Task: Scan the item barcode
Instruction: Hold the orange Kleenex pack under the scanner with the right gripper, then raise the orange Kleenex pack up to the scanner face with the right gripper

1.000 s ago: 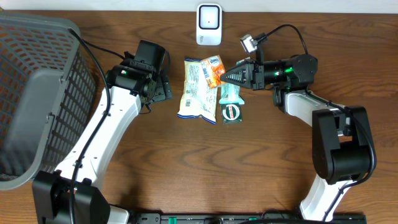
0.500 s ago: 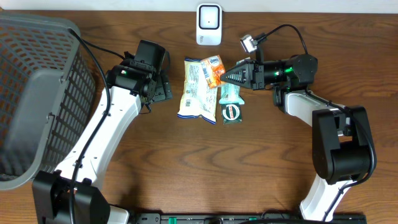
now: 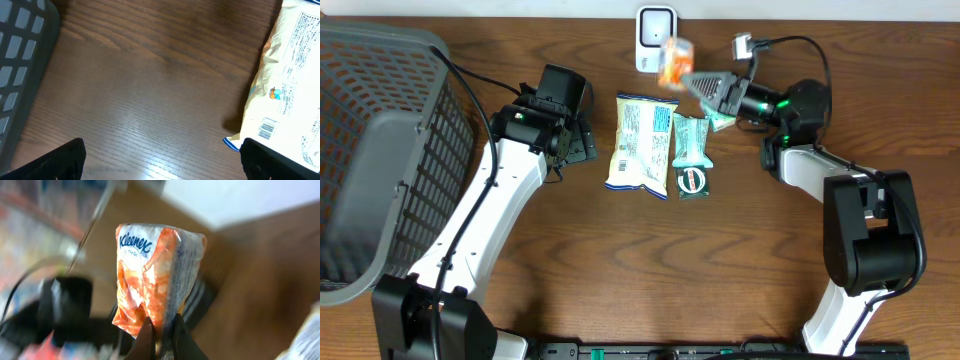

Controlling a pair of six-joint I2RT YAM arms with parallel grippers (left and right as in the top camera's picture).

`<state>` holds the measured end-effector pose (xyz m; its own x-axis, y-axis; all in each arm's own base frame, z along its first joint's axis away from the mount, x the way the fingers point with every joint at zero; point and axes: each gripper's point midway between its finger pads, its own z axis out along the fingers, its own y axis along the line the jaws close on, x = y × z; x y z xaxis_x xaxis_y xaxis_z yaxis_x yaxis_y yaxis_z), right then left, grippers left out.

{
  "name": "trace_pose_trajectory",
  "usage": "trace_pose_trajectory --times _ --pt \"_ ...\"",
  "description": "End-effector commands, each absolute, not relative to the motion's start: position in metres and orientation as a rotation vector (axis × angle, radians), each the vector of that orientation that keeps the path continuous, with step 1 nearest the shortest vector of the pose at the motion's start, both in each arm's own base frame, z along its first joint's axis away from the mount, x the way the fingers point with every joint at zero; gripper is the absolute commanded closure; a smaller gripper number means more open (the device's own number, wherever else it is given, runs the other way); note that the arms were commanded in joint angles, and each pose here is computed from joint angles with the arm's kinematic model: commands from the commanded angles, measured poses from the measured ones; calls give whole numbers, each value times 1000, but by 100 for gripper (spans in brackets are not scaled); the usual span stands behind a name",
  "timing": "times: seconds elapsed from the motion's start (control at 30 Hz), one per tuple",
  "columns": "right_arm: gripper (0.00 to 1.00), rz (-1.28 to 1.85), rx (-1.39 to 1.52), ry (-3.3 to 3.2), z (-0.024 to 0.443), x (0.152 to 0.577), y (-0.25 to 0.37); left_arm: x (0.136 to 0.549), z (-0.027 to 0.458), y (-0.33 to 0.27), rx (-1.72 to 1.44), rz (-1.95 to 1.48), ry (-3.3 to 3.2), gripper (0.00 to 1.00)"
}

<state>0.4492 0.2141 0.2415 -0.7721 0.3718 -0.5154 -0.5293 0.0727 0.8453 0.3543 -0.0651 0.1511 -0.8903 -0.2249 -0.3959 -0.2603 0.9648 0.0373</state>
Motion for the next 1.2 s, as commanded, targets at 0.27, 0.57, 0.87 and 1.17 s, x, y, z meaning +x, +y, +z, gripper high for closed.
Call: trace_pose_trajectory --times 0.27,0.57,0.87,1.17 --pt "99 1109 178 1897 151 521 161 354 156 -62 -347 143 2703 2" --pt "99 988 104 2018 135 526 143 354 156 -62 -347 143 2703 2" --pt "99 566 -34 2341 109 522 104 354 156 -62 -347 143 2703 2" --pt "99 151 -153 2437 118 520 87 354 156 -62 -347 143 2703 2"
